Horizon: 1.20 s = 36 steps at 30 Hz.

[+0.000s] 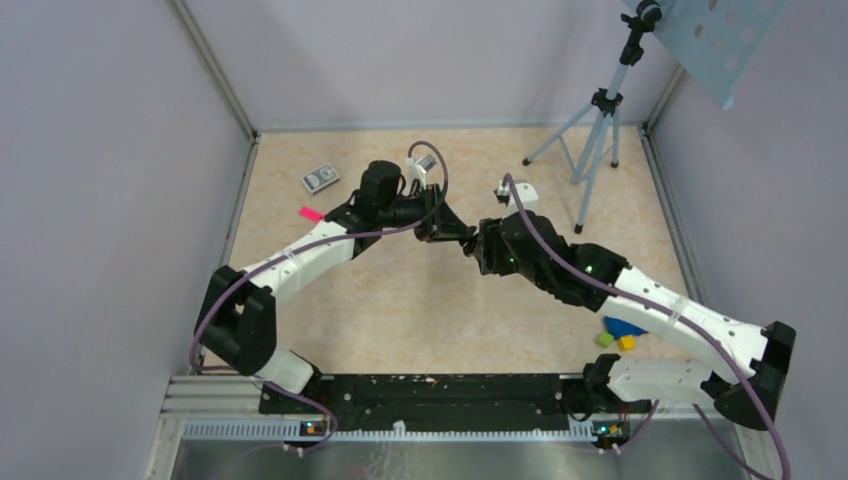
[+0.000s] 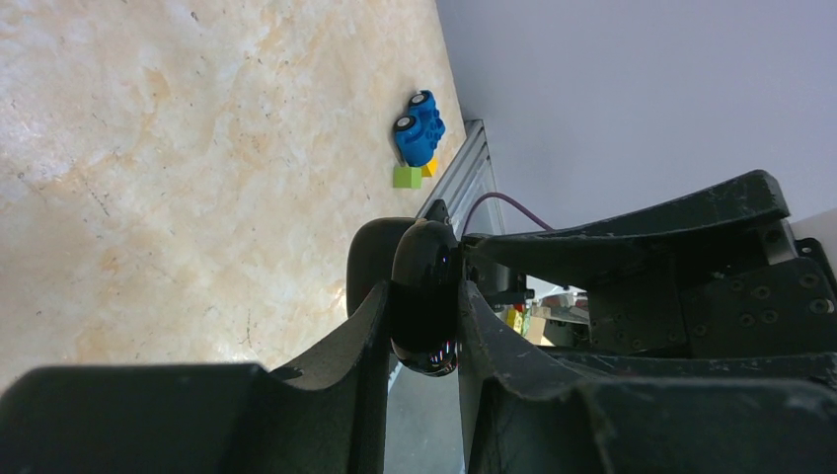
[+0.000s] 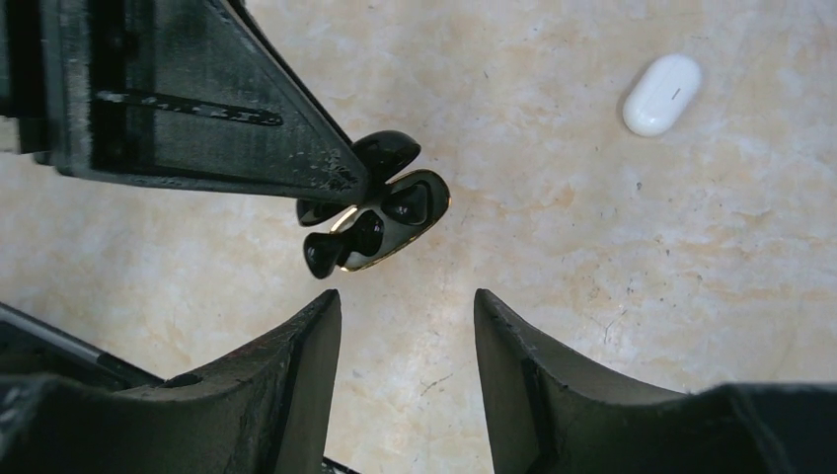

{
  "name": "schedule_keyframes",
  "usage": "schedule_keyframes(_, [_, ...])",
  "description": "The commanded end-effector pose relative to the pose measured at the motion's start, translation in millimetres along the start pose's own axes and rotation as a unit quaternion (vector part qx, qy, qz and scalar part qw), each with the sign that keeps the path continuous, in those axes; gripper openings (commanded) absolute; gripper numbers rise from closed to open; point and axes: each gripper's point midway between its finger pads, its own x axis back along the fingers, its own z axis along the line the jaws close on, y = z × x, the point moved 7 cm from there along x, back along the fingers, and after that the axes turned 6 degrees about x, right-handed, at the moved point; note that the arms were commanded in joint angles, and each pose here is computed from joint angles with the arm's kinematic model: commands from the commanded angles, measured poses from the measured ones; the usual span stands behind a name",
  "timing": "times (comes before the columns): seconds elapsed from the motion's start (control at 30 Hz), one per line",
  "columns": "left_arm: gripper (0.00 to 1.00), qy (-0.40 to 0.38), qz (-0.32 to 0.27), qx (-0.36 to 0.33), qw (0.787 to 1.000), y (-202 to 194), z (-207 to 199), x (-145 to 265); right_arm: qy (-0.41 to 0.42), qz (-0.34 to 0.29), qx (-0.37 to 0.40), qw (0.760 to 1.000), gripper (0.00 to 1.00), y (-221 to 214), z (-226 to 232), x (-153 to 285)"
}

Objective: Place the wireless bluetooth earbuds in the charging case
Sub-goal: Adjust the left earbud in the left side groove of the charging case.

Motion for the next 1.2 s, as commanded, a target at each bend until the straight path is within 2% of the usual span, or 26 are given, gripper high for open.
schedule_keyframes(0.0, [0.00,-0.024,-0.016,-0.030,0.999,2.4,-15.2,8.8,0.055,-0.045,-0.011,0.997,0.51,19.4,6.6,19.1])
schedule_keyframes(0.23, [0.00,-0.023,-0.019,-0.030,0.999,3.3,-15.3,8.8,0.073,-0.042,0.013,0.996,0.55,24.9,25.8,17.2])
schedule_keyframes(0.47, [0.00,-0.022,-0.017,-0.030,0.999,2.4,-15.1,9.1,0.010,-0.026,0.015,1.000,0.61,22.4,26.9,3.8])
schedule_keyframes(0.67, [0.00,-0.022,-0.015,-0.032,0.999,2.5,-15.0,9.0,-0.014,0.001,0.031,0.999,0.62,16.6,28.5,-7.9])
schedule_keyframes(1.17, [0.00,-0.020,-0.015,-0.033,0.999,2.8,-14.1,8.4,-0.038,-0.013,0.020,0.999,0.59,15.5,14.2,2.1])
